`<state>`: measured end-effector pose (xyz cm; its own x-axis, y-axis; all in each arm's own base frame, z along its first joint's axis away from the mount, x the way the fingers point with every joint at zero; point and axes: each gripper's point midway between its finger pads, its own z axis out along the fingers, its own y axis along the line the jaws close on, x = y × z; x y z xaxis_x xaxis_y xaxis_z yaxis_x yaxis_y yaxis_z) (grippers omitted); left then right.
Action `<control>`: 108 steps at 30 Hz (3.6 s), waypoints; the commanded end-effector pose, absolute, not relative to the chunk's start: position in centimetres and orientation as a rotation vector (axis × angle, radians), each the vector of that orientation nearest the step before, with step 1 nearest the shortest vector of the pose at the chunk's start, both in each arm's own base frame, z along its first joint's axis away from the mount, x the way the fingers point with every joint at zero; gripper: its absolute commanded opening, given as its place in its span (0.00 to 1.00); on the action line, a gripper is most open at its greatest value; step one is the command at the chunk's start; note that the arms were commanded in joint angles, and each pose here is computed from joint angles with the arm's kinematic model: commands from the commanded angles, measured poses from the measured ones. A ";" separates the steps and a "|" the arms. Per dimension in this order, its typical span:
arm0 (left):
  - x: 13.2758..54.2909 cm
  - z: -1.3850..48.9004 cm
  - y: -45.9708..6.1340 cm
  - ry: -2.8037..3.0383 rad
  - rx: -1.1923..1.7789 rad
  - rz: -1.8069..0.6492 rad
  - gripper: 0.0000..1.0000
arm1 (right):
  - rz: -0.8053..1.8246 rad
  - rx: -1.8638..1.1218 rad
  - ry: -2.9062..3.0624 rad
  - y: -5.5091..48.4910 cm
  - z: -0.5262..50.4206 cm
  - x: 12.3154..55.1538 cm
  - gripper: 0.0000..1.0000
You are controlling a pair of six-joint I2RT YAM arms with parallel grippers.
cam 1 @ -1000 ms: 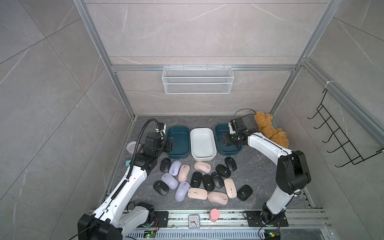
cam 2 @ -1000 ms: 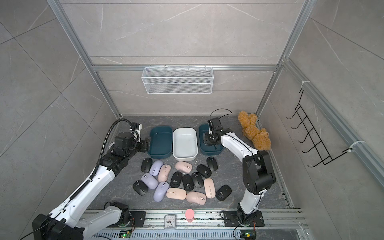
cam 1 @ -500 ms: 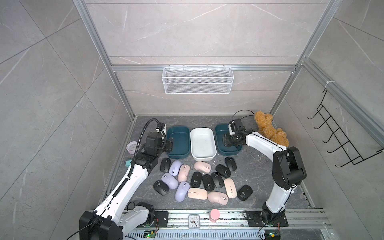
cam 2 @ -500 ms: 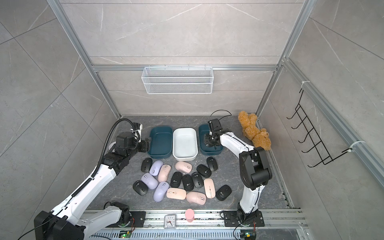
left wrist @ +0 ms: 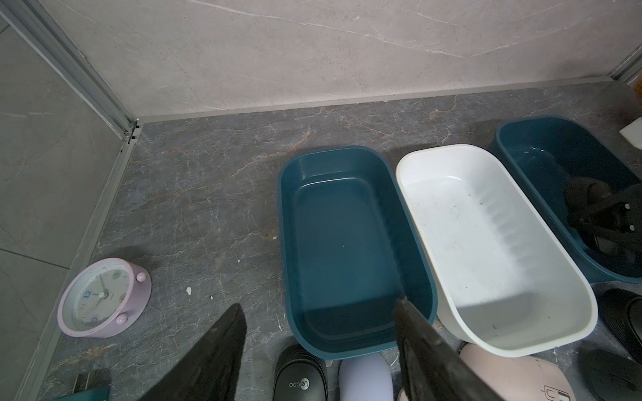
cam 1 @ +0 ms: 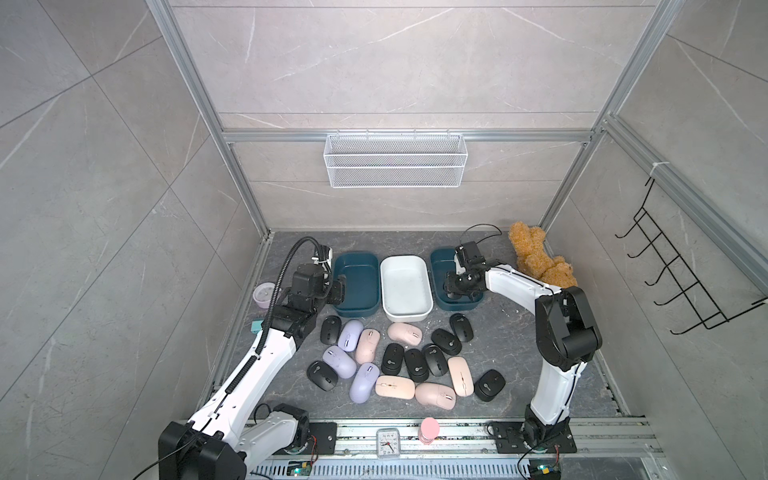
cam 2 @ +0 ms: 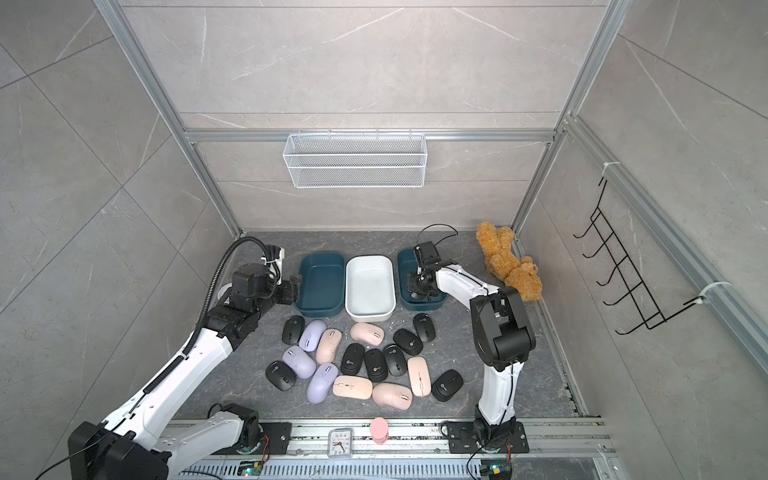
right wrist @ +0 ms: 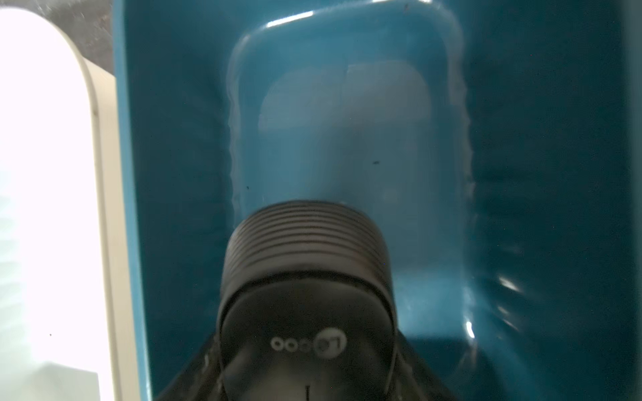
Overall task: Place the mice by color into the storage box
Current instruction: Place the mouse in the storage box, then pick up the mouse from the center of the board.
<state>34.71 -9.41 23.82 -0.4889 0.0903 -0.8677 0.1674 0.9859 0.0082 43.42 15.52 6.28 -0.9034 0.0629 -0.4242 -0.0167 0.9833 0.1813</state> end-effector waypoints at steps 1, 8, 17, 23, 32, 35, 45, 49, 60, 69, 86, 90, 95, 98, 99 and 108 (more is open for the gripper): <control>34.9 24.8 -9.0 2.052 0.184 -0.067 0.69 | 0.291 0.024 2.691 16.3 5.9 44.0 0.45; 35.0 24.6 -9.0 2.058 0.188 -0.062 0.69 | 0.281 -0.003 2.718 17.3 4.8 43.4 0.46; 34.9 24.7 -9.0 2.057 0.187 -0.063 0.69 | 0.281 0.008 2.730 17.6 4.4 43.0 0.60; 34.8 25.0 -8.9 2.048 0.185 -0.064 0.69 | 0.278 0.018 2.685 17.4 6.2 43.5 0.73; 34.7 25.0 -9.0 2.047 0.182 -0.077 0.69 | 0.307 0.010 2.549 17.0 13.0 43.4 0.73; 34.7 24.9 -9.2 2.055 0.180 -0.092 0.69 | 0.342 0.002 2.499 16.8 15.9 42.2 0.72; 34.2 22.4 -12.2 2.169 0.190 -0.242 0.68 | 0.286 -0.009 2.511 14.8 17.0 32.1 0.70; 33.5 20.8 -15.3 2.259 0.289 -0.272 0.66 | 0.279 0.007 2.551 14.0 15.6 27.8 0.70; 33.0 17.8 -17.5 2.339 0.345 -0.353 0.65 | 0.248 0.023 2.732 13.4 10.7 20.0 0.68; 32.6 17.8 -18.4 2.329 0.398 -0.391 0.65 | 0.201 -0.008 2.836 14.7 7.6 16.6 0.69; 32.2 17.5 -18.7 2.331 0.450 -0.343 0.65 | 0.120 -0.066 2.944 16.7 2.8 14.9 0.71; 32.2 17.5 -18.6 2.333 0.449 -0.341 0.65 | 0.090 -0.075 2.955 16.5 2.3 14.8 0.70; 32.2 17.3 -18.7 2.340 0.451 -0.338 0.65 | 0.051 -0.073 2.965 16.1 1.8 14.7 0.70; 32.3 17.4 -18.7 2.337 0.450 -0.336 0.65 | 0.041 -0.071 2.967 16.0 1.5 14.7 0.70; 32.3 17.4 -18.6 2.337 0.450 -0.334 0.65 | 0.041 -0.072 2.965 16.0 1.4 14.7 0.70; 32.3 17.4 -18.6 2.337 0.450 -0.328 0.65 | 0.023 -0.056 2.972 15.9 0.5 14.7 0.69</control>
<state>32.12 -18.37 16.96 -0.6949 0.2085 -0.6882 0.3936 0.9112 -0.1214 15.06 16.73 1.37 -0.9826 -0.0568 -0.1766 -0.0660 0.9967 0.0466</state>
